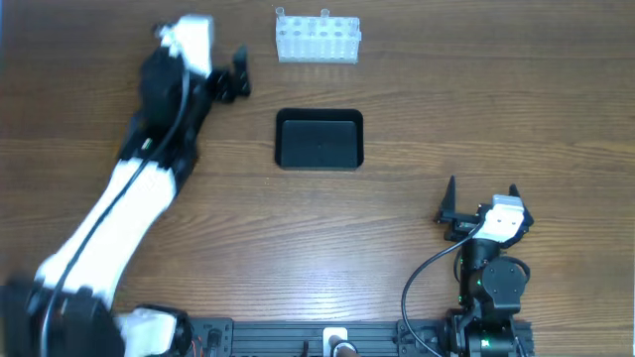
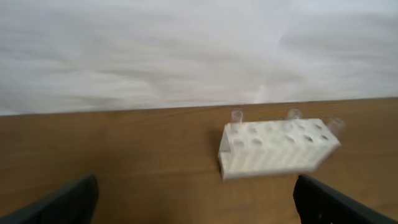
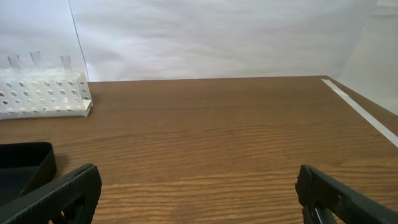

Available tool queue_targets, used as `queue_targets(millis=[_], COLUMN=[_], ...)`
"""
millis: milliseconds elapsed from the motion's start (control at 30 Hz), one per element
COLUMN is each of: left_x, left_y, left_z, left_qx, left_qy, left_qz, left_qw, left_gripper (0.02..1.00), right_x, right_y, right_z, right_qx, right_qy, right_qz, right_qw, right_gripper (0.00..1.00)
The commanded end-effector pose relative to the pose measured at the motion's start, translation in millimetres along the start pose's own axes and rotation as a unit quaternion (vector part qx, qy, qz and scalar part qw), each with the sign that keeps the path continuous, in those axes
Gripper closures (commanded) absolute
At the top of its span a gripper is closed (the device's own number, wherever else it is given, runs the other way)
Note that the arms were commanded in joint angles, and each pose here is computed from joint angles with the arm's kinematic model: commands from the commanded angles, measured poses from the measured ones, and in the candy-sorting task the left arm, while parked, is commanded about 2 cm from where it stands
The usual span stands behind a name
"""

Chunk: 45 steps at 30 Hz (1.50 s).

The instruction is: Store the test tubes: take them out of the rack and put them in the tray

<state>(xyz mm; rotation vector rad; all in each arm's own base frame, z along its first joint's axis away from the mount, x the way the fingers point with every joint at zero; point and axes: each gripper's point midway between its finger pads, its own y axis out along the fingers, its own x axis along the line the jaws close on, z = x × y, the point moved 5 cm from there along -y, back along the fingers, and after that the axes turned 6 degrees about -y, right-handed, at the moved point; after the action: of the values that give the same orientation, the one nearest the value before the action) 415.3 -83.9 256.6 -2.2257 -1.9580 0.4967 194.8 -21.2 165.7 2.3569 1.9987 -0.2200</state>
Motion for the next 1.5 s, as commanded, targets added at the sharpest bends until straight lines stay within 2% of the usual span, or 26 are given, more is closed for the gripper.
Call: queue_targets(millis=[33,267,567,933,1133,1200,1500], left_x=[-8,-26,-35,-50,-53,-54,-53], left_y=[63,129,187,214,215,215,214], left_z=[9,18,33,50,55,55,61], left_qx=[0.028,0.067,0.085,0.093,0.096,0.097,0.11], left_qy=[-0.022,-0.014,-0.015,-0.016,-0.018,-0.018,-0.016], left_qz=[-0.029,-0.026,-0.026,-0.018,-0.016,-0.016,-0.019], left_qw=[0.999,0.997,0.996,0.995,0.995,0.995,0.994], left_gripper=[0.02,0.02,0.02,0.04,0.137,0.196,0.261], right_x=[1,1,1,1,1,1,1], right_y=[0,0,0,0,0,0,0], right_z=[2,2,2,2,2,2,2], right_qx=[0.0,0.0,0.0,0.0,0.0,0.0,0.0], right_qy=[0.003,0.003,0.003,0.003,0.003,0.003,0.003], right_qz=[-0.003,-0.003,-0.003,-0.003,-0.003,-0.003,-0.003], right_qw=[1.0,1.0,1.0,1.0,1.0,1.0,1.0], right_gripper=[0.009,0.009,0.007,0.009,0.007,0.009,0.007])
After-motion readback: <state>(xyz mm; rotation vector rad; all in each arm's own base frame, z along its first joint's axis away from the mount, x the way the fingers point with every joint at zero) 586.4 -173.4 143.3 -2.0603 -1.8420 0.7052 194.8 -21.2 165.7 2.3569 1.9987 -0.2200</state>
